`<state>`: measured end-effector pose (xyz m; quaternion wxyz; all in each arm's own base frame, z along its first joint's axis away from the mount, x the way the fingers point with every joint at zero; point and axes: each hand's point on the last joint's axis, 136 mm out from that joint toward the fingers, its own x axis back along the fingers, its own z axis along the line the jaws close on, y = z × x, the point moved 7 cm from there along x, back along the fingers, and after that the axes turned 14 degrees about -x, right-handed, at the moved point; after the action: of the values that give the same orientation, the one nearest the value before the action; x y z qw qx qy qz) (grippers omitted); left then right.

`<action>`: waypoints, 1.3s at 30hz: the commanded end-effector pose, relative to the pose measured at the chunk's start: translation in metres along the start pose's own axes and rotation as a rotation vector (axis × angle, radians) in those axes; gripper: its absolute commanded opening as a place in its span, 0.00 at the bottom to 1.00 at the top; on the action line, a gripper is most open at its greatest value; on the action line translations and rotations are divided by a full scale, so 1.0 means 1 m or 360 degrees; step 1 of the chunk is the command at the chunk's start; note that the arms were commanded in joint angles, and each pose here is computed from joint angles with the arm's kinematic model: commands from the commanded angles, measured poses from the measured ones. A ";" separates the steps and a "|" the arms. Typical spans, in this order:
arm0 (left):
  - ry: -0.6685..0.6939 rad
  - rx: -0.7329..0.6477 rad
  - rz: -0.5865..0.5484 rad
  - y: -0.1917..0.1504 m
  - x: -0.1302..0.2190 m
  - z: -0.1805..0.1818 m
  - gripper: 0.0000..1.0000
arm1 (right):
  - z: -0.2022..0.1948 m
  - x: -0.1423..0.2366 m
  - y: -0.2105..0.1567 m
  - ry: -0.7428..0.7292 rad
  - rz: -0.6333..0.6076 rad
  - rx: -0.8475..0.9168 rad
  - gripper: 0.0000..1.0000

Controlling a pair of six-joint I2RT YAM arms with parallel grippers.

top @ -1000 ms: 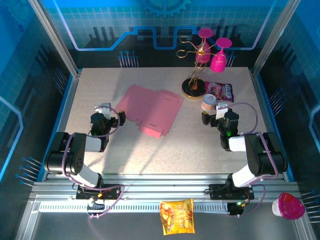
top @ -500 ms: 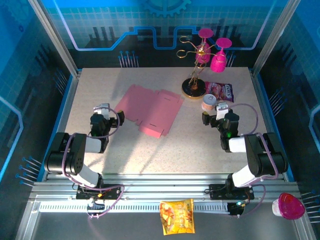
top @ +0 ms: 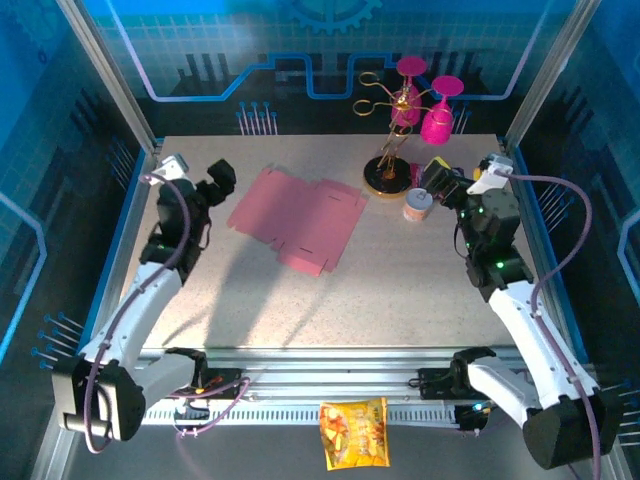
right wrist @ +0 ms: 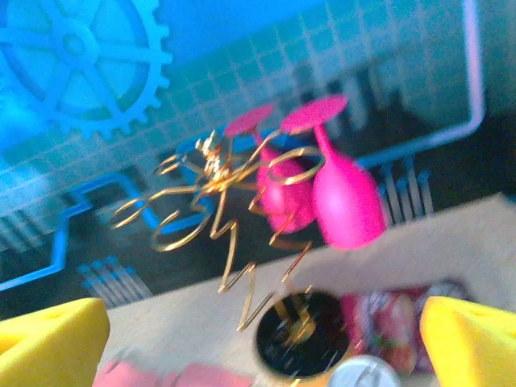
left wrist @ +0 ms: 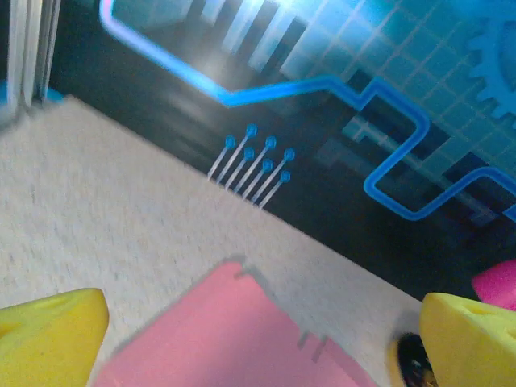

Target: Fold the paper box

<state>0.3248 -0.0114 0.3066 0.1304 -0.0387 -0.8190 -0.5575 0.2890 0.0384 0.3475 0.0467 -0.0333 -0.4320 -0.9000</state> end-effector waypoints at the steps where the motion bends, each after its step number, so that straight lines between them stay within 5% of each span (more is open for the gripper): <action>1: 0.0043 0.0234 0.0932 -0.081 -0.014 0.009 0.90 | -0.028 -0.002 -0.105 -0.0405 0.0955 -0.0272 0.97; 5: 0.0043 0.0302 0.1328 -0.119 -0.008 0.012 0.68 | 0.013 0.004 -0.181 -0.0272 0.1354 -0.0376 0.73; 9: 0.0015 0.0348 0.1437 -0.138 -0.005 0.015 0.51 | 0.031 0.001 -0.249 -0.0217 0.1567 -0.0610 0.72; 15: -0.0048 0.0437 0.1590 -0.159 -0.031 0.007 0.39 | 0.019 -0.027 -0.301 -0.0340 0.1668 -0.0899 0.68; 39: -0.0138 0.0438 0.1691 -0.182 -0.058 -0.018 0.40 | -0.001 -0.043 -0.340 -0.0540 0.1694 -0.1090 0.54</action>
<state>0.3399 -0.0862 0.1224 0.3811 -0.4471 -0.7473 -0.3104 0.2909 0.2507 0.0814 0.4055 -0.3877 -0.0472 -0.8264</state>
